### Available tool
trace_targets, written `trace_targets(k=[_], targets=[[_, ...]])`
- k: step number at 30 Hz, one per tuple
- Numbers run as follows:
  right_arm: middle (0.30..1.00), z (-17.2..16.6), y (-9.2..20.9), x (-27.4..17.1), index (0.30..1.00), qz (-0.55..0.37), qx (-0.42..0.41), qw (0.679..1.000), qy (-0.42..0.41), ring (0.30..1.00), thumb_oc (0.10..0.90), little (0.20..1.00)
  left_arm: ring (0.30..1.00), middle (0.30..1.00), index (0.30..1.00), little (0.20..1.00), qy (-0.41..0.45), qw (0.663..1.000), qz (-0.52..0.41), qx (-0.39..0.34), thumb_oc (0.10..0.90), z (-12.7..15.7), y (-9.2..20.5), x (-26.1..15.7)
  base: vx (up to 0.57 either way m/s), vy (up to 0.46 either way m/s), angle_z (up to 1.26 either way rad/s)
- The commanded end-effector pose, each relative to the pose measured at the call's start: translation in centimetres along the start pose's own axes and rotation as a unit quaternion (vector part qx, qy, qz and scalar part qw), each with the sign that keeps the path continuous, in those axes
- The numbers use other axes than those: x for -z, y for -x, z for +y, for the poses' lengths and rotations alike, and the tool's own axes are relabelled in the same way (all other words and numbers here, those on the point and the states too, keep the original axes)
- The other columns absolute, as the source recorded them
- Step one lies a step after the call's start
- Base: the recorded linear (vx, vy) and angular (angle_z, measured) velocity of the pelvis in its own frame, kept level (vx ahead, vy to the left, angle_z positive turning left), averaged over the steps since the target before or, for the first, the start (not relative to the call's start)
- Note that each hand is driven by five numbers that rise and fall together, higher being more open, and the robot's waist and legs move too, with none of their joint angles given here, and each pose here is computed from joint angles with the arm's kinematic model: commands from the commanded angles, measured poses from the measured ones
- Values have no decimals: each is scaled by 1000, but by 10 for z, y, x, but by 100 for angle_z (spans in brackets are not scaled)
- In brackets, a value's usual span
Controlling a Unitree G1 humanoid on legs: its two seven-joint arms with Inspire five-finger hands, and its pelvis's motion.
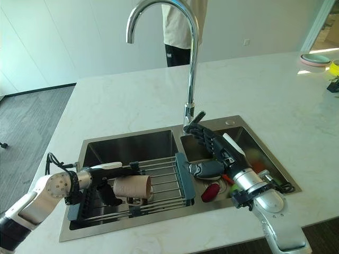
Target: Place the dishes in the dishwasher.
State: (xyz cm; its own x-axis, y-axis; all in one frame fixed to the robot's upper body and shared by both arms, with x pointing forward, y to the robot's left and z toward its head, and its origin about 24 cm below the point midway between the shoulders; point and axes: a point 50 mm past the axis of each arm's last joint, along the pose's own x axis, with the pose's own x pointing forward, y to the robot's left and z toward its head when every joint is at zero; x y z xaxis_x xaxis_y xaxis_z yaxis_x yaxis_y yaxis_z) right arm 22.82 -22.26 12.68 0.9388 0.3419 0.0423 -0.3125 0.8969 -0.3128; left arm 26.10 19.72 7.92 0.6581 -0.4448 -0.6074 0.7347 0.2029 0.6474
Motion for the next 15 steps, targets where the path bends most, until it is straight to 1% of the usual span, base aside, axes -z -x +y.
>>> trace_targets(k=[1, 4, 5, 6, 7, 11, 15], targets=[[900, -3, -10, -50, 900, -144, -3, 989, 32, 900, 800, 900, 900, 900, 900, 900, -20, 997, -30, -63, 800, 23, 3, -15, 0, 0, 0], [900, -2, -10, -50, 900, -144, -4, 989, 32, 900, 800, 900, 900, 900, 900, 900, -13, 998, -24, -64, 800, 20, 0, -12, 1, -1, -1], [900, -2, -10, -49, 900, -144, -4, 989, 31, 900, 800, 900, 860, 860, 860, 860, -7, 998, -22, -62, 773, 19, -1, -11, 0, 0, 0], [900, -3, -10, -49, 900, -144, -5, 989, 31, 900, 800, 900, 420, 420, 420, 420, 11, 997, -14, -69, 480, 18, -2, -8, 0, 0, 0], [900, -3, -10, -49, 900, -144, -3, 989, 31, 900, 800, 900, 300, 300, 300, 300, 29, 996, -11, -78, 400, 17, -3, -5, 0, 0, 0], [900, -1, -10, -48, 900, -142, -1, 989, 30, 900, 800, 900, 300, 300, 300, 300, 48, 996, -1, -76, 400, 7, -8, 1, 0, 0, 0], [900, -1, -9, -47, 900, -142, -1, 989, 30, 900, 800, 900, 300, 300, 300, 300, 64, 993, -12, -96, 400, 8, -8, 2, 0, 0, 0]])
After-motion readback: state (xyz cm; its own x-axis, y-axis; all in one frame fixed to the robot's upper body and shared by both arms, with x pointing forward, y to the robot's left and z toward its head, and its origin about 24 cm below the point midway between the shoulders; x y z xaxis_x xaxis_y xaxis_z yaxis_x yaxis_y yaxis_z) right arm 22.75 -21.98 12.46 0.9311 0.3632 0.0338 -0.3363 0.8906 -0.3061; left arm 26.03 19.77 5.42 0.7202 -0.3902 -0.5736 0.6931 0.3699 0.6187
